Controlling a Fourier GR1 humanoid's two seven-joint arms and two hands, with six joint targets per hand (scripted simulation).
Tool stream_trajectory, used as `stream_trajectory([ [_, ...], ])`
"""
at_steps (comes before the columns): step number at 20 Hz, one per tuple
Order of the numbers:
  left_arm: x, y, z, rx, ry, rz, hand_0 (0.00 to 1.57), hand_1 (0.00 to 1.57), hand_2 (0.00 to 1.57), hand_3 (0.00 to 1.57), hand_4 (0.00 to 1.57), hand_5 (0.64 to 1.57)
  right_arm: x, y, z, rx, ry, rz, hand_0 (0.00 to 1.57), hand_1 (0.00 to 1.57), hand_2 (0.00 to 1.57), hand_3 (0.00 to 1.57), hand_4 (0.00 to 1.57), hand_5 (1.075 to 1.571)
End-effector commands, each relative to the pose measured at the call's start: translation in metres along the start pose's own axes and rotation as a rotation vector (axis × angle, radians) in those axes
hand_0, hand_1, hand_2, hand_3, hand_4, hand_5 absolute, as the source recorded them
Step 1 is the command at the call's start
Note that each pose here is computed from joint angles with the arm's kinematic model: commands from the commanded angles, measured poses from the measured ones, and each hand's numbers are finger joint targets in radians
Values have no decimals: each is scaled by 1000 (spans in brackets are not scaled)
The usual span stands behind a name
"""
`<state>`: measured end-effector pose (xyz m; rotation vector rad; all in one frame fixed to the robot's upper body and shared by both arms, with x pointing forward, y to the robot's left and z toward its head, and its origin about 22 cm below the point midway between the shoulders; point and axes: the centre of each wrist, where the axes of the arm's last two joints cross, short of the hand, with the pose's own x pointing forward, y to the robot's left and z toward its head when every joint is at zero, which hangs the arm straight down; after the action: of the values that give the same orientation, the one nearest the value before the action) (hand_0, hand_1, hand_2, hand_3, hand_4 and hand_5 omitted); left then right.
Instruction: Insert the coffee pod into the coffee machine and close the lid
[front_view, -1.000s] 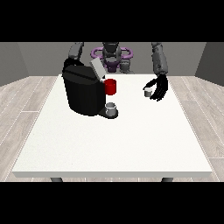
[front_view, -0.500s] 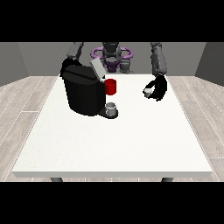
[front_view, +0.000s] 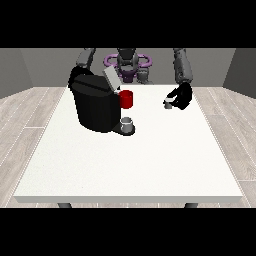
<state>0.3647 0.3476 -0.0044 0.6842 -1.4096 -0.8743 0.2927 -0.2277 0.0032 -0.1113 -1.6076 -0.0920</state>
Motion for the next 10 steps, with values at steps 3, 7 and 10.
stream_trajectory([
  [3,50,8,-27,-69,-149,-13,1342,1342,1397,1362,593,1571,-21,-19,-6,-69,97,-9,0,0,0,0,459,1571],
  [7,52,57,-37,-30,-125,18,1258,1258,1321,1297,529,1571,-5,-5,-8,7,86,10,0,0,0,0,488,1571],
  [10,84,43,-49,-75,-151,20,1252,1252,1329,1292,573,1571,-29,19,9,21,98,17,0,0,0,0,443,1571],
])
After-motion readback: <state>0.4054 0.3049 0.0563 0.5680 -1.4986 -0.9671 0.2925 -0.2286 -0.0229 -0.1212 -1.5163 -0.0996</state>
